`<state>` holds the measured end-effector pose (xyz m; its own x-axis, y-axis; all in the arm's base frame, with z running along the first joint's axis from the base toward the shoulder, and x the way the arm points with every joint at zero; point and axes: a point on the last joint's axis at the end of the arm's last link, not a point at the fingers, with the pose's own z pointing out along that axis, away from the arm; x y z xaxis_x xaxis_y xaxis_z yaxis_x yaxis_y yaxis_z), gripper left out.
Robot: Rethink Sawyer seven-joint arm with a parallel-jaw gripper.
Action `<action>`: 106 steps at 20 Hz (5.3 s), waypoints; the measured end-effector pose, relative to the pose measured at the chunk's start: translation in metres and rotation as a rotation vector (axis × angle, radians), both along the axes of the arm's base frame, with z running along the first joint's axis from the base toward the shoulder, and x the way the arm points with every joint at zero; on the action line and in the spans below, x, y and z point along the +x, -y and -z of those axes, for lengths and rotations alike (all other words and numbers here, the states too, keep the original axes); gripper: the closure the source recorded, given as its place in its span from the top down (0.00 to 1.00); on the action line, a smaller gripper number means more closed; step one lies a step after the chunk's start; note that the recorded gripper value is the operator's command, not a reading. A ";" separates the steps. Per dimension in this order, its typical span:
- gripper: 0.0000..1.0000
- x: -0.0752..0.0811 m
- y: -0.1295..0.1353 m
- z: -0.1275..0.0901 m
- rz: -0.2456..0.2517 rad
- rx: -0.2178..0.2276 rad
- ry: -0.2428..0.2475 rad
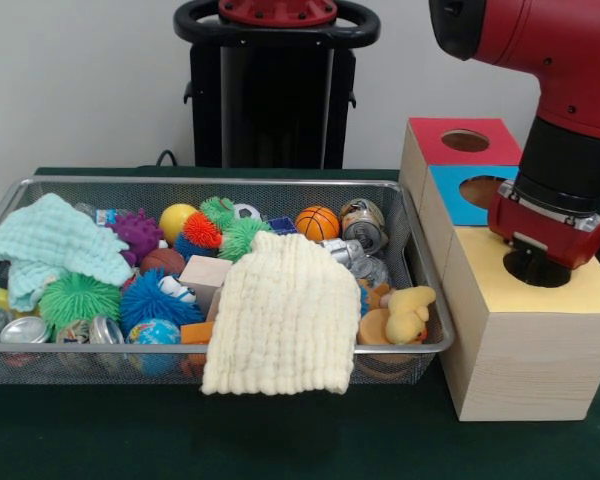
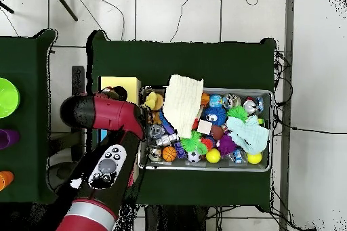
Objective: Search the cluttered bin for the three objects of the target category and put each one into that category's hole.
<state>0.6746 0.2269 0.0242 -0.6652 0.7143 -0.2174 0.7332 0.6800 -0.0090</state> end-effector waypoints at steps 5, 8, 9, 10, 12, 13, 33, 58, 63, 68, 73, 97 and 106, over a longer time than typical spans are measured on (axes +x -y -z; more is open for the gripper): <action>0.00 0.000 0.002 0.000 0.004 0.001 -0.005; 0.00 0.001 0.004 0.000 0.008 0.002 -0.009; 0.00 0.001 0.006 0.000 0.012 0.003 -0.012; 0.00 0.001 0.007 0.000 0.013 0.004 -0.013; 0.00 0.002 0.007 0.000 0.014 0.004 -0.014; 0.00 0.002 0.007 0.000 0.014 0.004 -0.014; 0.00 0.003 0.010 -0.002 0.021 0.010 -0.030; 0.00 0.008 0.005 0.003 0.019 0.028 -0.109; 0.00 0.010 0.007 0.003 0.024 0.033 -0.122; 0.00 0.011 0.011 0.002 0.032 0.036 -0.130; 0.00 0.014 0.019 0.001 0.044 0.040 -0.139; 0.00 0.034 0.004 -0.009 0.015 0.054 -0.184; 0.00 0.033 0.008 -0.011 0.014 0.034 -0.184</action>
<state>0.7079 0.2191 0.0348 -0.6814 0.7288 -0.0680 0.7307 0.6719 -0.1210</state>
